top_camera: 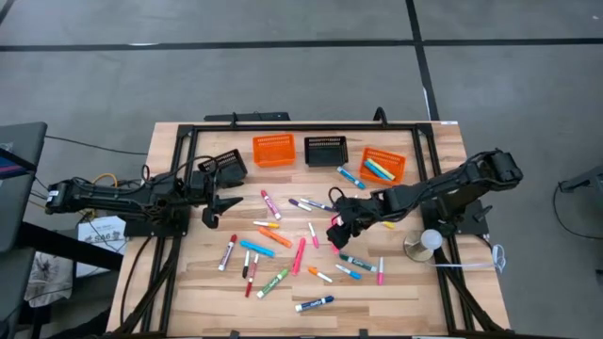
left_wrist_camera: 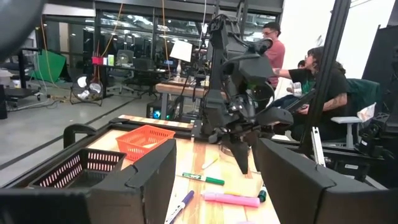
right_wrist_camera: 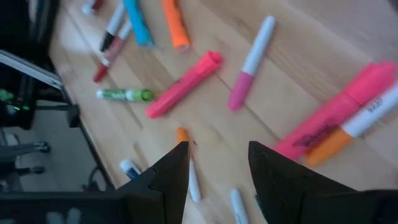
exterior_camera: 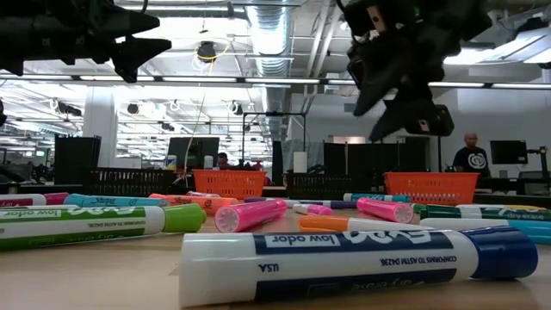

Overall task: Pick & Place Markers
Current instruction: Put the right pink marker into the right orange bin

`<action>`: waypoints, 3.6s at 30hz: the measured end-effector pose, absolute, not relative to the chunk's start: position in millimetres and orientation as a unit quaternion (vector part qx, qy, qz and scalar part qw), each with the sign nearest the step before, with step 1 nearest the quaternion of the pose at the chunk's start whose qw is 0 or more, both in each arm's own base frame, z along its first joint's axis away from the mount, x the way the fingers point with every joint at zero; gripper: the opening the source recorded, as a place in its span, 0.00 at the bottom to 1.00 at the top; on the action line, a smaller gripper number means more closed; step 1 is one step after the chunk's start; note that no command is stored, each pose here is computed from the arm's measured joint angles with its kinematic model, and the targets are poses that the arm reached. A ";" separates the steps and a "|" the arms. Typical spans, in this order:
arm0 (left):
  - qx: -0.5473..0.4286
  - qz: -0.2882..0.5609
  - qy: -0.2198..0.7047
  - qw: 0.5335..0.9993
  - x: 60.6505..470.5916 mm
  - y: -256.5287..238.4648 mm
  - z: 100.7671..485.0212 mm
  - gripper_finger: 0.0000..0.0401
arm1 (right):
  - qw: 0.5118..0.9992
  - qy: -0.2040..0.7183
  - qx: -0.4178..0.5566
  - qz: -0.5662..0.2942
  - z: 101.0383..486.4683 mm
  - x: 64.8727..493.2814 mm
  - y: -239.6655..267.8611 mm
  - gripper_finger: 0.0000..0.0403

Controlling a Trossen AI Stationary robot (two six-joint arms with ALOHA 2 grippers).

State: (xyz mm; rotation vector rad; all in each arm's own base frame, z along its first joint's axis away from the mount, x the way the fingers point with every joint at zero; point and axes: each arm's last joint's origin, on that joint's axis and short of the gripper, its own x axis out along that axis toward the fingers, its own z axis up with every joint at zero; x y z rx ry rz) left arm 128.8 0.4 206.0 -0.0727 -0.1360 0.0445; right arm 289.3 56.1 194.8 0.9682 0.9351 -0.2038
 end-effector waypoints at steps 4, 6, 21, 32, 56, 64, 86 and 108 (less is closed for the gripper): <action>-0.036 0.022 -0.068 0.997 128.8 0.4 206.0 0.55 | 0.776 0.426 0.454 -0.100 198.5 291.8 52.3 0.38; -0.036 0.022 -0.068 0.997 128.8 0.4 206.0 0.55 | 0.773 0.422 0.462 -0.104 199.1 293.0 51.1 0.38; -0.034 0.023 -0.063 0.997 129.8 0.4 204.9 0.55 | 0.726 0.466 0.481 -0.157 174.2 294.8 53.2 0.38; -0.034 0.023 -0.058 0.997 130.8 0.4 203.8 0.55 | 0.714 0.478 0.479 -0.179 159.5 298.7 52.2 0.38; -0.034 0.023 -0.059 0.997 130.7 0.4 203.9 0.55 | 0.716 0.479 0.454 -0.226 148.9 297.9 49.6 0.38; -0.034 0.023 -0.058 0.997 130.7 0.4 203.8 0.55 | 0.720 0.474 0.451 -0.233 148.8 297.9 49.0 0.38; -0.034 0.023 -0.058 0.997 130.7 0.3 203.8 0.55 | 0.719 0.463 0.465 -0.229 150.2 300.3 50.2 0.38; -0.034 0.022 -0.059 0.997 130.7 0.3 203.9 0.55 | 0.718 0.469 0.453 -0.244 148.6 297.1 51.0 0.33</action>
